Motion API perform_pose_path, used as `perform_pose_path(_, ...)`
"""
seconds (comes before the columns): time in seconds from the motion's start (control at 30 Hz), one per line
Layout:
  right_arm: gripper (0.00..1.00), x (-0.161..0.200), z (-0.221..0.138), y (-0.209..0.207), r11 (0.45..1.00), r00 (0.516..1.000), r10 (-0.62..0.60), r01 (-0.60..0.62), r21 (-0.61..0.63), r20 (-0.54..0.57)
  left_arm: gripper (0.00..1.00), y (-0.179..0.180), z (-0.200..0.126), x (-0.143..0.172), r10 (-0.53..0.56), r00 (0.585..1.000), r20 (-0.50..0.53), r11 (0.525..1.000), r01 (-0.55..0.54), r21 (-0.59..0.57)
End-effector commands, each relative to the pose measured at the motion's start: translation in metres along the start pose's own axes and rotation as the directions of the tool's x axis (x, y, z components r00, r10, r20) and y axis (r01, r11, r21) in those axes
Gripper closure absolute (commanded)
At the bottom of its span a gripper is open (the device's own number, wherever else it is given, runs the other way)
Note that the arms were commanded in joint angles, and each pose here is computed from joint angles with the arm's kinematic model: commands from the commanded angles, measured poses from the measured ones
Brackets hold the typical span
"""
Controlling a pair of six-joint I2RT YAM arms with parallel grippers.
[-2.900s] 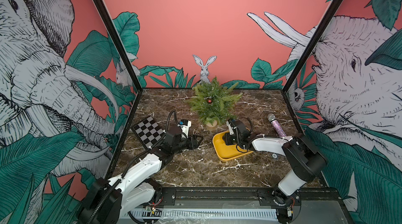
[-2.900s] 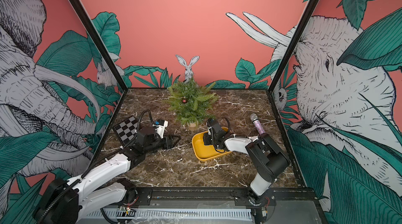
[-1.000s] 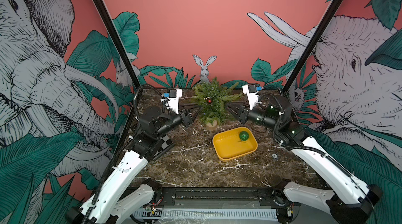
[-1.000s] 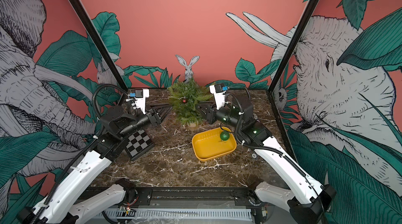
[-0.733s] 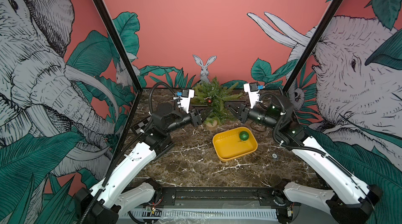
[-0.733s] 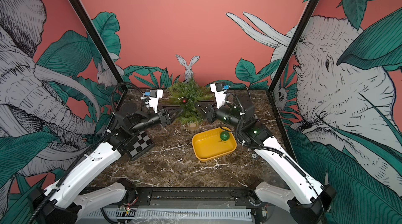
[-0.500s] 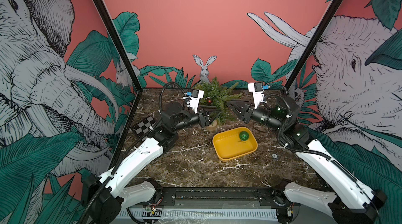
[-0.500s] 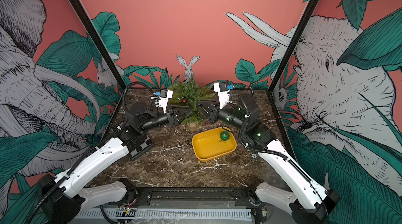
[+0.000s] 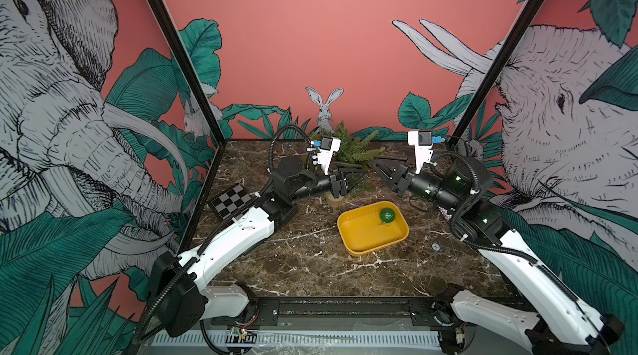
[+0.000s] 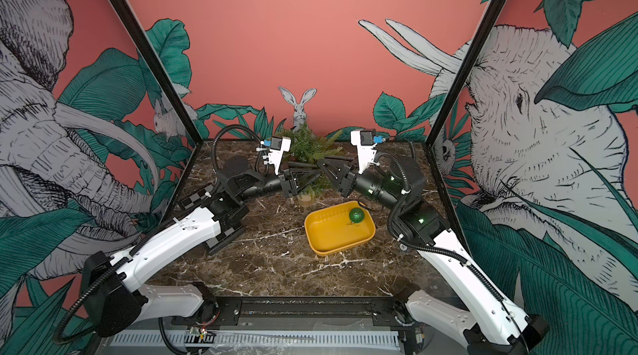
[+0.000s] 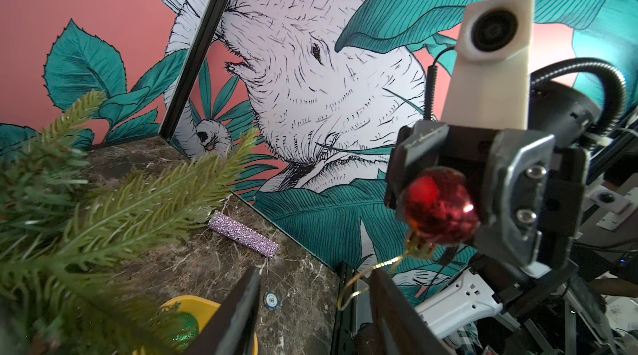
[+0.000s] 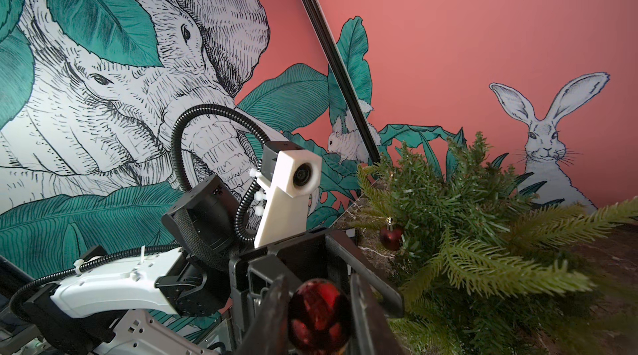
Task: Decorate the small christmas tree with ornaments
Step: Hang an ornament on the christmas tree.
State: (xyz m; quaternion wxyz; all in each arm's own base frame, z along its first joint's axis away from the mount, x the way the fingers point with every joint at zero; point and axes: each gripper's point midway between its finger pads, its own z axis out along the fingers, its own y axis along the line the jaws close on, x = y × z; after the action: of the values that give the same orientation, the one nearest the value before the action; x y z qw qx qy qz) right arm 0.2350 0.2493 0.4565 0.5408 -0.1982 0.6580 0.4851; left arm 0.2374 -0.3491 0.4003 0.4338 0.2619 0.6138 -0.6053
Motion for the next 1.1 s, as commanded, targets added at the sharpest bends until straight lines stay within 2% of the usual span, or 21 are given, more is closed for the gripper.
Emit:
perform_pose_path(0.0,0.75,-0.015,-0.005,0.006,1.0,0.998,-0.015,0.016,-0.024,0.062,0.54,-0.024,-0.001,-0.02,0.039,0.998,0.058,0.996,-0.044,0.083)
perform_pose_path(0.13,0.75,-0.016,-0.007,0.005,1.0,0.997,-0.007,0.009,-0.026,0.075,0.68,-0.025,-0.001,-0.019,0.041,0.998,0.054,0.995,-0.046,0.092)
perform_pose_path(0.3,0.75,-0.017,-0.009,0.002,1.0,0.996,-0.002,0.004,-0.019,0.088,1.0,-0.031,0.001,-0.021,0.054,0.998,0.046,0.991,-0.059,0.119)
perform_pose_path(0.6,0.75,-0.018,-0.011,-0.007,1.0,0.994,0.006,-0.006,0.005,0.108,1.0,-0.03,0.005,-0.021,0.057,0.998,0.036,0.991,-0.061,0.123)
perform_pose_path(0.83,0.75,-0.018,-0.017,-0.022,0.997,0.991,-0.035,0.026,0.073,0.128,1.0,-0.018,0.011,-0.03,0.087,0.996,0.025,0.996,-0.088,0.033)
perform_pose_path(1.07,0.75,-0.023,-0.023,-0.034,0.988,0.979,-0.091,0.067,0.138,0.181,1.0,-0.011,0.027,-0.034,0.102,0.995,-0.001,0.995,-0.102,0.022)
